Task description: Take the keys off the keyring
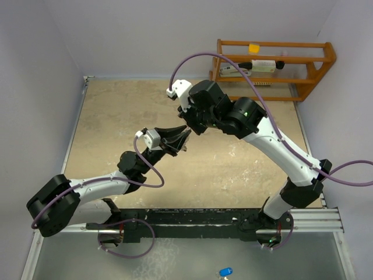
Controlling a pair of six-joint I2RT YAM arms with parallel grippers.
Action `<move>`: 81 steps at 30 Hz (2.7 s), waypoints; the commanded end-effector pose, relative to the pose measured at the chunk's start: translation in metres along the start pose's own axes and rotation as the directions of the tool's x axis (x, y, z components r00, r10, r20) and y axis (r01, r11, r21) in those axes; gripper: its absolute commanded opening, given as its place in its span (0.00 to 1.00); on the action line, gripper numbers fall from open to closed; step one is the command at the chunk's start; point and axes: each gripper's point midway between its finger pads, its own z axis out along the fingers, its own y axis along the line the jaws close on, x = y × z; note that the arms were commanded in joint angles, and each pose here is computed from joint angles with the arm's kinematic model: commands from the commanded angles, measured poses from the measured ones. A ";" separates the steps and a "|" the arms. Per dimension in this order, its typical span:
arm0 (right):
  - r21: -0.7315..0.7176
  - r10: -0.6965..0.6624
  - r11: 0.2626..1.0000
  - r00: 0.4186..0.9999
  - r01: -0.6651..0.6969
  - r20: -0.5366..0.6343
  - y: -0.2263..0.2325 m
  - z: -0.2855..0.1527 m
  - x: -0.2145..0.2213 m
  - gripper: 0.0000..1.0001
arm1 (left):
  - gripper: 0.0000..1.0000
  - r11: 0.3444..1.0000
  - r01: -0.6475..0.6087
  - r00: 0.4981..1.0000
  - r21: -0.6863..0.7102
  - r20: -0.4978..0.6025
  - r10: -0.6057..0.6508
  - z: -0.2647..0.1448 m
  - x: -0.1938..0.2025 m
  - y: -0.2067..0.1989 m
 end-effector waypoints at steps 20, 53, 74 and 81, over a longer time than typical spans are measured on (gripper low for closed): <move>-0.002 0.016 1.000 0.999 -0.016 0.049 0.004 -0.005 -0.010 0.00 | 0.24 0.994 -0.065 0.995 -0.090 0.066 0.071 0.015 -0.017 0.009; -0.017 0.015 1.000 0.999 -0.014 0.040 0.007 -0.005 -0.008 0.00 | 0.27 0.993 -0.079 0.991 -0.091 0.103 0.088 0.020 -0.026 0.007; -0.011 0.016 1.000 0.999 -0.015 0.049 0.006 -0.008 -0.009 0.00 | 0.23 0.994 -0.066 0.995 -0.088 0.070 0.073 0.016 -0.014 0.006; -0.010 0.020 1.000 0.998 -0.019 0.052 0.005 -0.009 -0.009 0.00 | 0.16 0.994 -0.076 0.995 -0.084 0.055 0.081 0.015 -0.012 0.006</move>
